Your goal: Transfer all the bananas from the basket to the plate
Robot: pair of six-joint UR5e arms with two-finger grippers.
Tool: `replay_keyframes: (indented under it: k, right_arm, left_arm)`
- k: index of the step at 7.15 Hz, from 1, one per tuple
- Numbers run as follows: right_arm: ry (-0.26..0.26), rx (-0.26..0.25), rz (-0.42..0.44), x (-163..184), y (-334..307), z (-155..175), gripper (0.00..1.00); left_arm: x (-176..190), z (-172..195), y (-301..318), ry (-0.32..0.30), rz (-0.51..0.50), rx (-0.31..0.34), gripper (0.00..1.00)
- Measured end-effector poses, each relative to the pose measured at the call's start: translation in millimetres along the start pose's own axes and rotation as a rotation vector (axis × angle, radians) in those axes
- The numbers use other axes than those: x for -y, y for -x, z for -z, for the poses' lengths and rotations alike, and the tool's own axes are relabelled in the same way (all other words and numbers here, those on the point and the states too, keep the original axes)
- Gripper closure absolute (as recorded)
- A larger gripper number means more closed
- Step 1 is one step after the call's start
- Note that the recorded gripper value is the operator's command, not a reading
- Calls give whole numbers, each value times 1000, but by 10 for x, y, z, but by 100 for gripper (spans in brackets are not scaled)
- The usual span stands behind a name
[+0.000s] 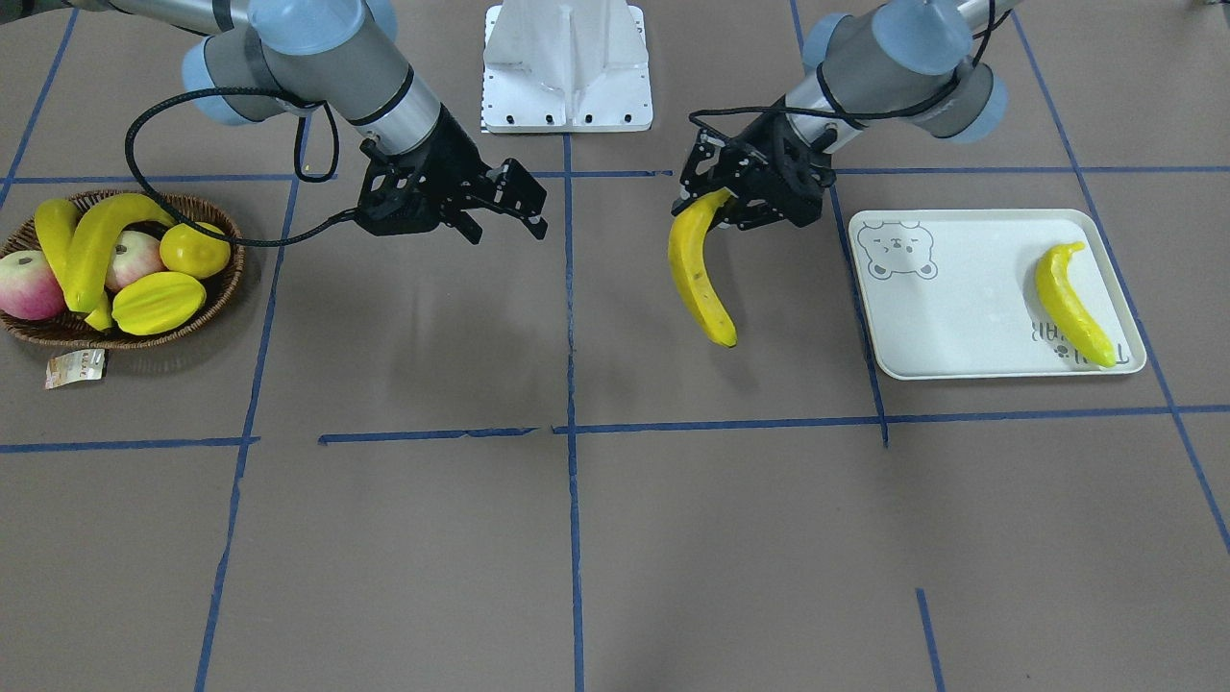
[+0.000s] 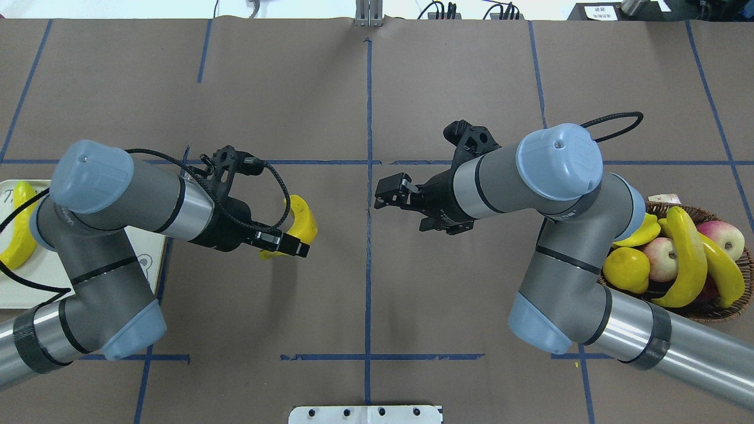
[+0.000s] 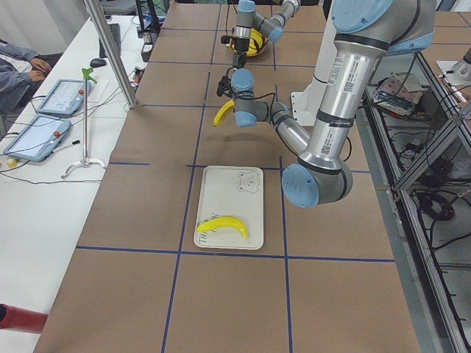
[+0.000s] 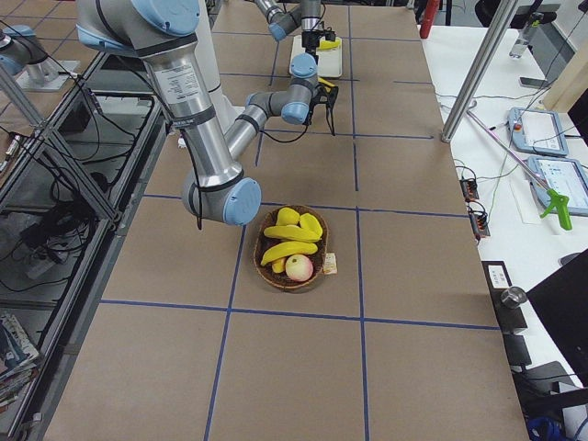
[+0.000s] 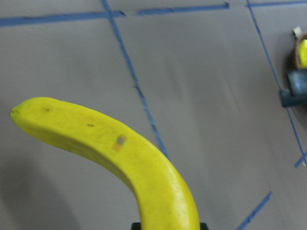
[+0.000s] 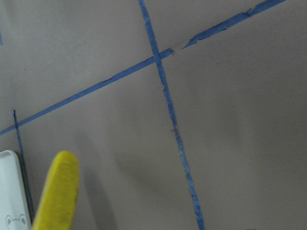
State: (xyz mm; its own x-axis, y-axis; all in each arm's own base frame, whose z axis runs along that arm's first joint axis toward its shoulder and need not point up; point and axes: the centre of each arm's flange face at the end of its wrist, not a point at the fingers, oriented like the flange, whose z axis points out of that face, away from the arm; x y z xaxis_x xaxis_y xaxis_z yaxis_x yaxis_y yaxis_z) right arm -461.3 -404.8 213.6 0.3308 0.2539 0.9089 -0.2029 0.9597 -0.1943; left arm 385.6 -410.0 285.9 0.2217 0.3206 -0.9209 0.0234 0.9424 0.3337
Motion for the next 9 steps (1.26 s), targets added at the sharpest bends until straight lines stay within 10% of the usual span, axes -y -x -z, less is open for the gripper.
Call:
replay_keyframes:
  k: [4, 7, 9]
  right_arm:
    - [8, -198, 65, -119, -53, 266, 0]
    - [16, -227, 78, -172, -65, 317, 0]
    - [17, -229, 83, -172, -67, 315, 0]
  left_arm:
    - [-186, 767, 1026, -10, 113, 287, 98]
    - [-545, 1398, 1794, -47, 235, 558, 97]
    - [-597, 1430, 2000, -99, 322, 610, 97]
